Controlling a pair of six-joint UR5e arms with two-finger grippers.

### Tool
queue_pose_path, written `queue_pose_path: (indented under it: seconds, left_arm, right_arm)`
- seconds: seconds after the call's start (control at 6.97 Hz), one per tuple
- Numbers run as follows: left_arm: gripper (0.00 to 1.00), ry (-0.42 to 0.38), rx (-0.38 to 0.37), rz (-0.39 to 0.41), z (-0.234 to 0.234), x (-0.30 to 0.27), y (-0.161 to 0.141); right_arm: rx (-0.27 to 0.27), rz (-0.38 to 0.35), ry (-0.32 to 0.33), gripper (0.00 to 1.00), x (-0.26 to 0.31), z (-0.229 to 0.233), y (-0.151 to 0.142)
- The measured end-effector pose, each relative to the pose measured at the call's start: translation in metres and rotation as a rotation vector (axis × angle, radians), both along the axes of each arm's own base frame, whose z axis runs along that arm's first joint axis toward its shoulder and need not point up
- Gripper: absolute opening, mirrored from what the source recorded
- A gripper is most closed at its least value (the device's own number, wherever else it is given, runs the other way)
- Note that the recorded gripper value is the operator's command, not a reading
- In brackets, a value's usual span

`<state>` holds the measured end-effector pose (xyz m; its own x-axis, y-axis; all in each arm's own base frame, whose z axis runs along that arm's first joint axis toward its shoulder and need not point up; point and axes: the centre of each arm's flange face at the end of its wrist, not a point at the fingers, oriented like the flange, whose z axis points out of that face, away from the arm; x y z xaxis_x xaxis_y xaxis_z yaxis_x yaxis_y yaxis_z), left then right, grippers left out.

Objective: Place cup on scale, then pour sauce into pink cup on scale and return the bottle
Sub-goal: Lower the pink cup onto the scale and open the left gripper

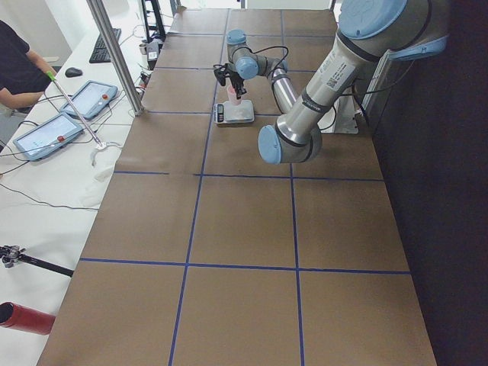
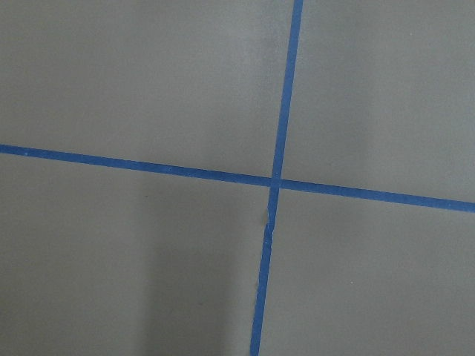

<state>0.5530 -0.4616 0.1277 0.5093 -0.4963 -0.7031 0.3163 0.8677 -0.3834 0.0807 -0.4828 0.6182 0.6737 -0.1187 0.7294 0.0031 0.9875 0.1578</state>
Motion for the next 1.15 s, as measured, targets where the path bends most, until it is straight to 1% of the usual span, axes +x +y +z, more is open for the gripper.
queue_pose_path:
  seconds: [0.29, 0.86, 1.0, 1.15]
  left_arm:
    - [0.0, -0.004, 0.002, 0.001, 0.005, 0.014, 0.002]
    - [0.0, -0.021, -0.001, 0.002, 0.024, 0.012, 0.004]
    - [0.98, -0.022, -0.002, 0.002, 0.026, 0.011, 0.004]
    - [1.0, -0.017, 0.003, 0.004, 0.025, 0.01, 0.004]
  right_arm:
    - [0.002, 0.0, 0.0, 1.0, 0.0, -0.001, 0.0]
    - [0.003, 0.001, -0.001, 1.0, 0.0, -0.002, -0.001]
    - [0.001, 0.0, -0.002, 1.0, 0.0, -0.001, -0.001]
    - [-0.001, 0.0, -0.002, 1.0, 0.0, 0.0, -0.001]
